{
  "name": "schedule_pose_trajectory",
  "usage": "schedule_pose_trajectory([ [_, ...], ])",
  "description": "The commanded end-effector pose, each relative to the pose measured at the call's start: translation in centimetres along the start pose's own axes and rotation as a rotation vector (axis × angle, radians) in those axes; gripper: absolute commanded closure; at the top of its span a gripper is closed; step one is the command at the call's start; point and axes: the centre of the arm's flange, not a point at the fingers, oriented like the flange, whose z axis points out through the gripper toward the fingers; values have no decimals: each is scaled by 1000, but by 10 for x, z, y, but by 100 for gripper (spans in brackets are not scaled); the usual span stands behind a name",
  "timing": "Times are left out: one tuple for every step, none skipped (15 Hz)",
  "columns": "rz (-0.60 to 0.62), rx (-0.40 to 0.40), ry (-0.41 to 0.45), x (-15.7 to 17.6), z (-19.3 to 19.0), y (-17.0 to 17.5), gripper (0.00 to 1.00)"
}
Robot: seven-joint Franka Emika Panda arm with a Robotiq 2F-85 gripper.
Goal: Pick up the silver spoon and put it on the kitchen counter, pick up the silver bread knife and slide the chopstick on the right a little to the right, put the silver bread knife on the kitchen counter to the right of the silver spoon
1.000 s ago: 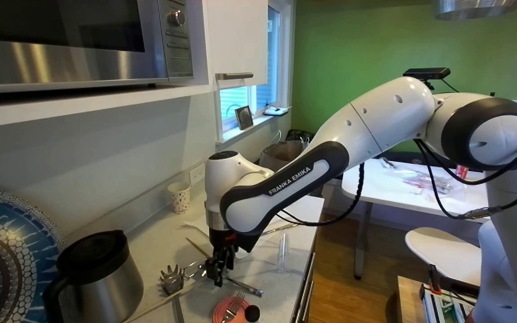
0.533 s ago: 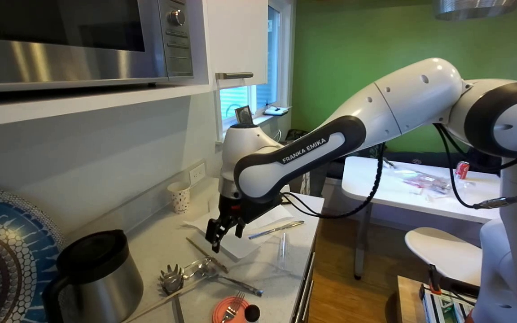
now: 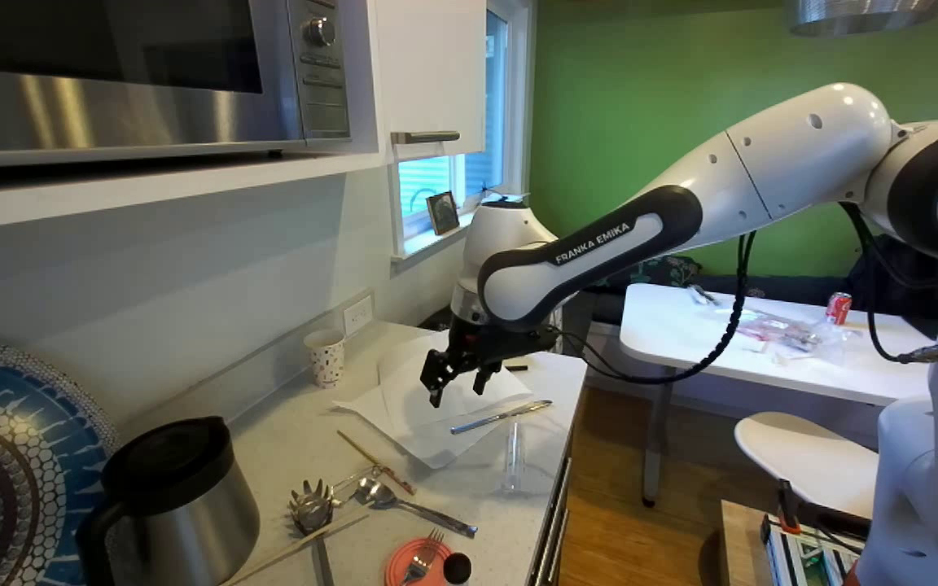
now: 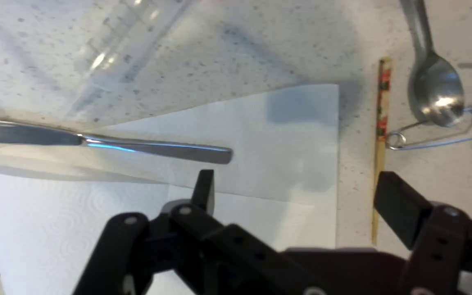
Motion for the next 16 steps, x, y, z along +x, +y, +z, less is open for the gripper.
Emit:
schedule_pose_trajectory([
  [-131, -117, -102, -30, 2, 25, 0],
  [-159, -161, -132, -32, 6, 30, 0],
  [-201, -195, -158, -34, 7, 34, 0],
  [-230, -250, -164, -33, 7, 38, 0],
  [-278, -282, -172, -33, 5, 41, 0],
  [-318, -310, -157, -32, 1, 45, 0],
  [-344, -315, -124, -29, -3, 48, 0],
  [-281, -284, -152, -25, 7, 37, 0],
  [-302, -298, -144, -23, 4, 39, 0],
  [-313, -303, -138, -23, 1, 40, 0],
  [-320, -304, -136, -22, -1, 41, 0],
  [-323, -304, -134, -22, -1, 41, 0],
  [-324, -304, -134, -22, -1, 41, 0],
  [-324, -305, -134, -22, -1, 41, 0],
  [-325, -305, -134, -22, -1, 41, 0],
  [-376, -336, -138, -21, -2, 42, 0],
])
